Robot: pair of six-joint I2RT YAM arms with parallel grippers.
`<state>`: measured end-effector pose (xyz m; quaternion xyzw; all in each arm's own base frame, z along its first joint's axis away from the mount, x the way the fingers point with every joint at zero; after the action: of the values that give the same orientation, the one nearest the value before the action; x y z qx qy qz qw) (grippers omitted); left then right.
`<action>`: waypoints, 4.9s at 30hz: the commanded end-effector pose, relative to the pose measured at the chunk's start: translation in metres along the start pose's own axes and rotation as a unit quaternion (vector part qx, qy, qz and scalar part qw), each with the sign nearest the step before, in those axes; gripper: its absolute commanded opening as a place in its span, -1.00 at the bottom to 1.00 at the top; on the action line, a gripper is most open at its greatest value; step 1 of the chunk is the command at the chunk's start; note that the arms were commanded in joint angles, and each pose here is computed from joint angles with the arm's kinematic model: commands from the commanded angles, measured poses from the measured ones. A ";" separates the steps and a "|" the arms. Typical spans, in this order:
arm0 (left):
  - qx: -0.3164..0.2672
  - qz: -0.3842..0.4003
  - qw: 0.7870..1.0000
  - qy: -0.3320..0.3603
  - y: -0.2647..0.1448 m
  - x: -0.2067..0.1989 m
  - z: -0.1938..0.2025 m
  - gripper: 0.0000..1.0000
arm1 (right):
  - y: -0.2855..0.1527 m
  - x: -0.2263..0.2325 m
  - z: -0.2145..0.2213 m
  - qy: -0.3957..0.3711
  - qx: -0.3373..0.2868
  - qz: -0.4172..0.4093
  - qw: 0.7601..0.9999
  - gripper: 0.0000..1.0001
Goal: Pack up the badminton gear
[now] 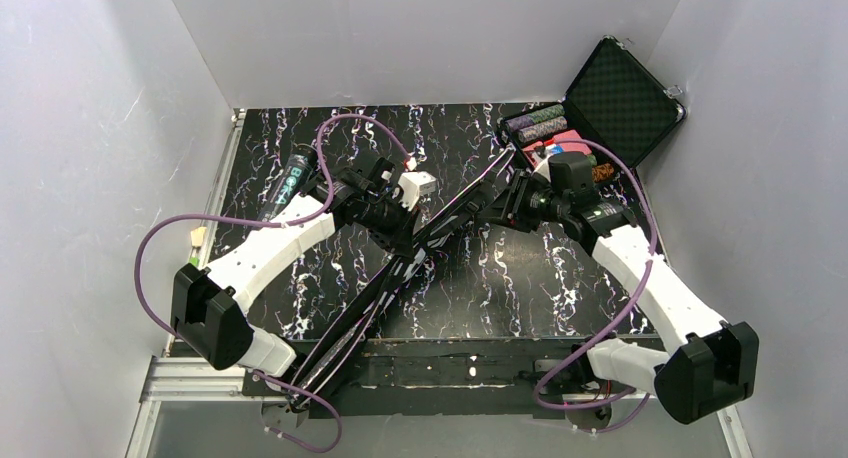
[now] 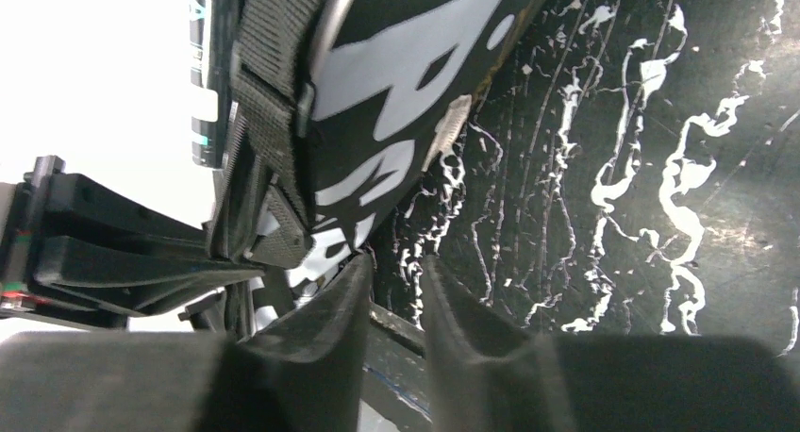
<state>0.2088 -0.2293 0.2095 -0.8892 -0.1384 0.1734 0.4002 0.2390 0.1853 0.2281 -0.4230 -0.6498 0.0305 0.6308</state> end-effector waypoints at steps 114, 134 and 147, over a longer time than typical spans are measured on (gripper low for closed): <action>-0.040 0.030 0.999 0.004 -0.024 -0.014 -0.015 -1.00 | -0.013 0.074 -0.019 -0.007 -0.055 -0.089 0.995 0.12; -0.042 0.029 0.999 0.005 -0.026 -0.013 -0.017 -1.00 | 0.007 0.052 -0.024 0.042 -0.028 -0.083 0.995 -0.03; -0.040 0.030 0.999 0.002 -0.026 -0.014 -0.017 -1.00 | 0.007 0.051 -0.032 0.052 -0.036 -0.109 0.992 -0.27</action>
<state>0.2029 -0.2257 0.2140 -0.8882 -0.1229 0.1951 0.3974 0.2732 0.2029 0.2548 -0.3939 -0.6359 -0.0581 0.6611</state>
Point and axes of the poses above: each gripper's point midway between its finger pads, its own y axis out along the fingers, its own x axis along the line the jaws close on, z = x × y, the point moved 4 cm from there along -y, back along the fingers, and after that the axes turned 15 degrees about y, right-handed, at the moved point
